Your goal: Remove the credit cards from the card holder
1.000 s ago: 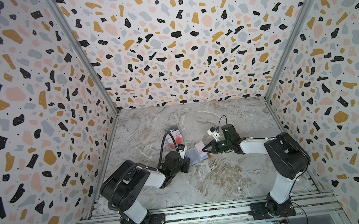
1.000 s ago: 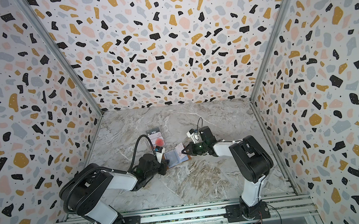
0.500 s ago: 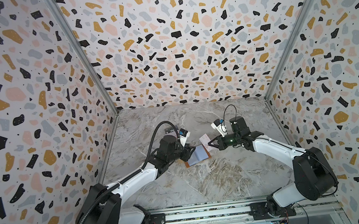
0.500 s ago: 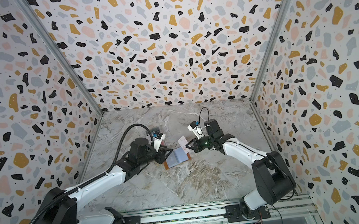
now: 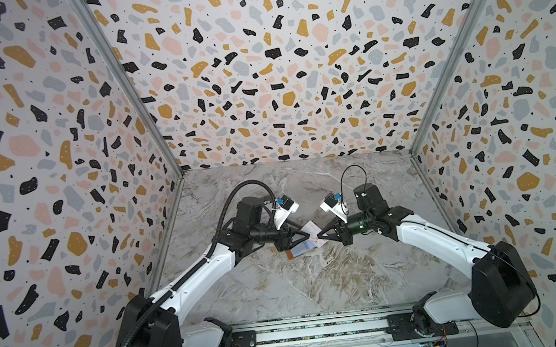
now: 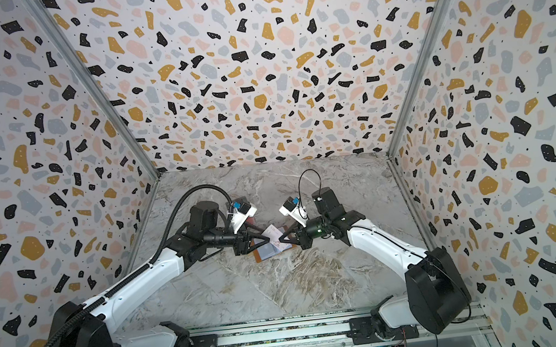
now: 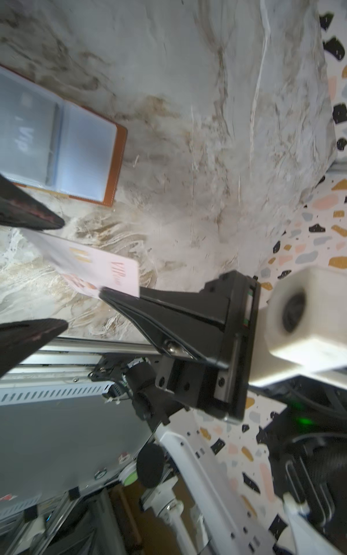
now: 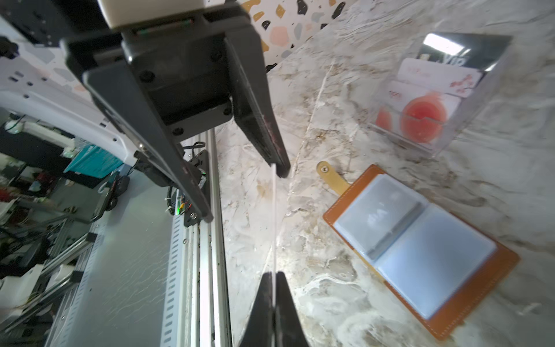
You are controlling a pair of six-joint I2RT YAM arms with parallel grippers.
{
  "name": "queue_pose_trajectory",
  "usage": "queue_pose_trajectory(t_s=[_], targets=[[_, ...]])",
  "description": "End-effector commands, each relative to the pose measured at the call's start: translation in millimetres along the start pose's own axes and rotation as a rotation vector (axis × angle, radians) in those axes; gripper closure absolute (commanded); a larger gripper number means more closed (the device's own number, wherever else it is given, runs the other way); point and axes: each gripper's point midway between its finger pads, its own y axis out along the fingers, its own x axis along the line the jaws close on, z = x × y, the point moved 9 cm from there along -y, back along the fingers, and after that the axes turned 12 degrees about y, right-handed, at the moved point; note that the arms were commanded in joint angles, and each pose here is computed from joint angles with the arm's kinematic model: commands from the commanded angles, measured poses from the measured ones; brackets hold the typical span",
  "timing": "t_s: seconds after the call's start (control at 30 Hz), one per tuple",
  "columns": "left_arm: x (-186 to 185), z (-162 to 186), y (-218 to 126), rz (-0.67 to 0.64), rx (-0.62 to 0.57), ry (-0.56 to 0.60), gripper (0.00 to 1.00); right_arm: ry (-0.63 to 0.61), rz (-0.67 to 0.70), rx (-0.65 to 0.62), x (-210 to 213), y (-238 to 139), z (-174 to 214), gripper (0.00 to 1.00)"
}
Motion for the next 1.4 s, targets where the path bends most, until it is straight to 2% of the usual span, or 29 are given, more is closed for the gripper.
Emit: queue_pose_trajectory(t_s=[0.0, 0.13, 0.2, 0.4, 0.43, 0.47, 0.53, 0.57, 0.67, 0.8, 0.97, 1.13, 1.37], targets=[[-11, -7, -3, 0.149, -0.02, 0.035, 0.56, -0.053, -0.085, 0.016, 10, 2, -3, 1.0], [-16, -4, -5, 0.186, 0.002, 0.054, 0.6, -0.082, -0.113, 0.003, 14, 3, -4, 1.0], [-17, -4, -6, 0.201, -0.002, 0.054, 0.66, -0.082, -0.119, 0.009, 13, 4, -3, 1.0], [-17, -7, -5, 0.231, -0.021, 0.051, 0.99, -0.088, -0.134, 0.018, 13, 8, -2, 1.0], [-17, -8, -6, 0.228, -0.025, 0.051, 1.0, -0.086, -0.131, 0.015, 13, 7, -2, 0.97], [-17, -10, -6, 0.222, -0.032, 0.05, 1.0, -0.078, -0.128, 0.006, 11, 6, -2, 0.88], [-12, -14, -7, 0.181, -0.061, 0.025, 1.0, -0.042, -0.132, -0.033, 7, 2, -1, 0.58], [-9, -18, -8, 0.143, -0.088, 0.006, 1.0, -0.031, -0.135, -0.072, 4, -2, 1, 0.49], [-5, -29, -15, 0.025, -0.221, -0.026, 1.0, -0.02, -0.172, -0.186, 4, -10, 7, 0.39], [-6, -38, -25, -0.055, -0.398, -0.069, 1.0, -0.018, -0.209, -0.308, 9, -12, 9, 0.38], [-11, -38, -32, -0.05, -0.544, -0.116, 1.0, -0.029, -0.262, -0.439, 16, -11, 2, 0.41], [-13, -33, -34, -0.045, -0.583, -0.14, 1.0, -0.055, -0.322, -0.528, 21, -15, -13, 0.49], [-15, -28, -35, -0.05, -0.586, -0.144, 1.0, -0.063, -0.35, -0.549, 23, -16, -25, 0.65]])
